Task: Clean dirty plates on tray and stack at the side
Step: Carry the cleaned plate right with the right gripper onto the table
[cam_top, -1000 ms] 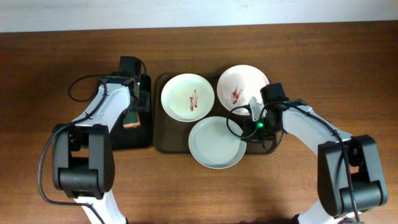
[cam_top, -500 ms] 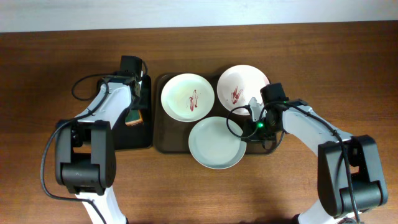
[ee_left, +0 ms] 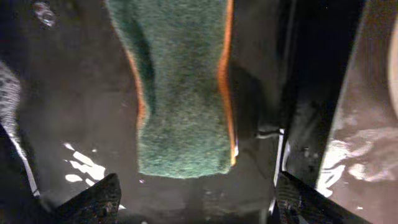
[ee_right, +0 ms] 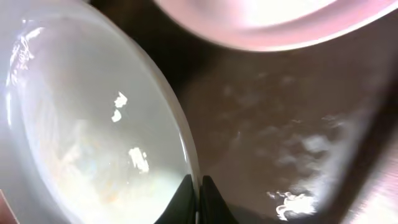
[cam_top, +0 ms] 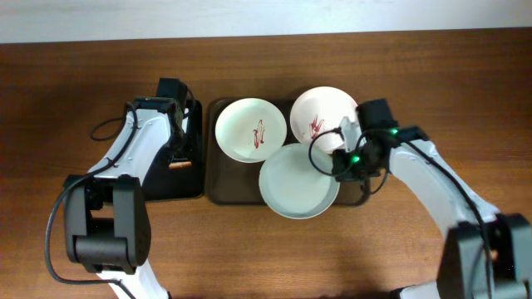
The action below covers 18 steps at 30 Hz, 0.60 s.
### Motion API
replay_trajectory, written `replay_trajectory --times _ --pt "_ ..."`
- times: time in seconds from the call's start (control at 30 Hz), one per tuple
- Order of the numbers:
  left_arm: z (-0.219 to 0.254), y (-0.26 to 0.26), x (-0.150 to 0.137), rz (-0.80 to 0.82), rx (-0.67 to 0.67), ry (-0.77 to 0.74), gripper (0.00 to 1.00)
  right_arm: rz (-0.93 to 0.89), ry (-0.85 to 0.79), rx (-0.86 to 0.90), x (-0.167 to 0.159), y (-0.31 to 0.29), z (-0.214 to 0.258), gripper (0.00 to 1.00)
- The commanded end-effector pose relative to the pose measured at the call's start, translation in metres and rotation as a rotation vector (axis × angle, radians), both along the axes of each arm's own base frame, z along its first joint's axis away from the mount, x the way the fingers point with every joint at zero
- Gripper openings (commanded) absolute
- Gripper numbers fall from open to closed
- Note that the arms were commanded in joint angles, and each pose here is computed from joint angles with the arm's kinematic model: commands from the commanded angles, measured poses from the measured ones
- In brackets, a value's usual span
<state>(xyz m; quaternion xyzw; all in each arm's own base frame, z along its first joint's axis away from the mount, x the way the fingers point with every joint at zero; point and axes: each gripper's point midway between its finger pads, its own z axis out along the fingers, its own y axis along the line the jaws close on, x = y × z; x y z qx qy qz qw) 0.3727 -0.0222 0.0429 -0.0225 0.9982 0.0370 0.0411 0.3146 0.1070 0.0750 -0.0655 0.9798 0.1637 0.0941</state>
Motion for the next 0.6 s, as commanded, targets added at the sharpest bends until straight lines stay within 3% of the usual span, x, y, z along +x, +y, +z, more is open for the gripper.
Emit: replay_trajectory --times 0.0,0.17,0.57 --pt "0.018 -0.012 0.003 0.024 -0.080 -0.040 0.80 -0.022 -0.133 -0.136 0.017 -0.022 0.036 0.04" --pt "0.036 -0.011 -0.001 0.024 -0.083 -0.073 0.90 -0.074 -0.262 -0.348 0.034 -0.050 0.066 0.04" --pt "0.048 -0.010 -0.005 0.025 -0.081 -0.093 0.91 -0.009 -0.589 -0.788 0.054 -0.022 0.124 0.04"
